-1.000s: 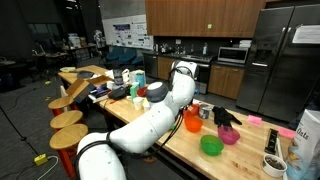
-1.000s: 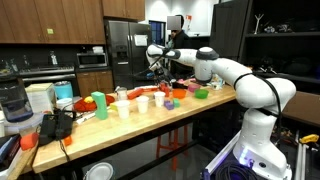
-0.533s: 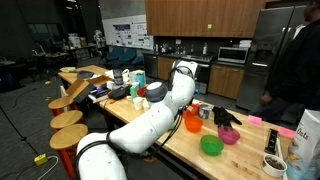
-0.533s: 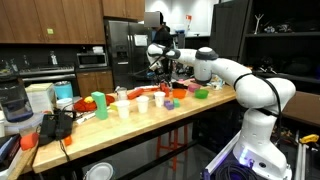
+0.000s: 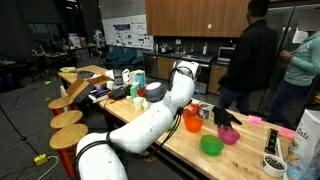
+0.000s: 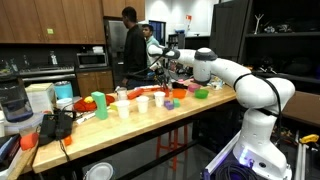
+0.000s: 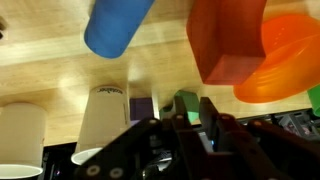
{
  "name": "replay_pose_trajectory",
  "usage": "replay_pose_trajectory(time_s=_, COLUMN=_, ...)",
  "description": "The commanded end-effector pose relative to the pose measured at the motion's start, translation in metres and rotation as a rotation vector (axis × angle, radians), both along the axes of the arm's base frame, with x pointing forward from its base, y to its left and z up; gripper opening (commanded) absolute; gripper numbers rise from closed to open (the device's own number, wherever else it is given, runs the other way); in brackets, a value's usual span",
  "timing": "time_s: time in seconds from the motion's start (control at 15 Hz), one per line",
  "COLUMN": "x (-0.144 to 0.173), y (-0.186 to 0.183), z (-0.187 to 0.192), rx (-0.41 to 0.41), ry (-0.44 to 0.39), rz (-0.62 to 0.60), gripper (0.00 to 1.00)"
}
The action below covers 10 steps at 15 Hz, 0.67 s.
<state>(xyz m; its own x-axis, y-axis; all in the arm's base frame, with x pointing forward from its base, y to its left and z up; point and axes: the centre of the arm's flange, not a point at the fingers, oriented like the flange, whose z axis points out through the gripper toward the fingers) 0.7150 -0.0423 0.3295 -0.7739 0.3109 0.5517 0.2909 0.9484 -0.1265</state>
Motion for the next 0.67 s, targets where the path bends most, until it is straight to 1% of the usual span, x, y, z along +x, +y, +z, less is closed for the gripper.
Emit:
replay_pose_trajectory(time_s=0.0, x=0.073, y=-0.01, z=0.016, rx=0.004, ry=-0.001, rz=-0.011, gripper=0.48)
replay_pose_trajectory(time_s=0.13, x=0.073, y=-0.011, z=0.016, rx=-0.018, ry=-0.009, rz=-0.012, gripper=0.57)
replay_pose_trajectory(time_s=0.2, x=0.073, y=-0.011, z=0.016, rx=-0.04, ry=-0.005, rz=-0.028, gripper=0.64)
replay_pose_trajectory(time_s=0.27, x=0.073, y=-0.013, z=0.014, rx=-0.07, ry=-0.006, rz=-0.052, gripper=0.69)
replay_pose_trajectory(time_s=0.33, x=0.074, y=-0.013, z=0.011, rx=-0.097, ry=0.001, rz=-0.054, gripper=0.77)
replay_pose_trajectory(time_s=0.4, x=0.075, y=-0.015, z=0.009, rx=-0.145, ry=0.004, rz=-0.071, gripper=0.83)
replay_pose_trajectory(time_s=0.53, x=0.076, y=-0.019, z=0.003, rx=-0.178, ry=-0.032, rz=-0.108, gripper=0.97)
replay_pose_trajectory(time_s=0.6, x=0.078, y=-0.018, z=0.002, rx=-0.19, ry=-0.06, rz=-0.126, gripper=0.99)
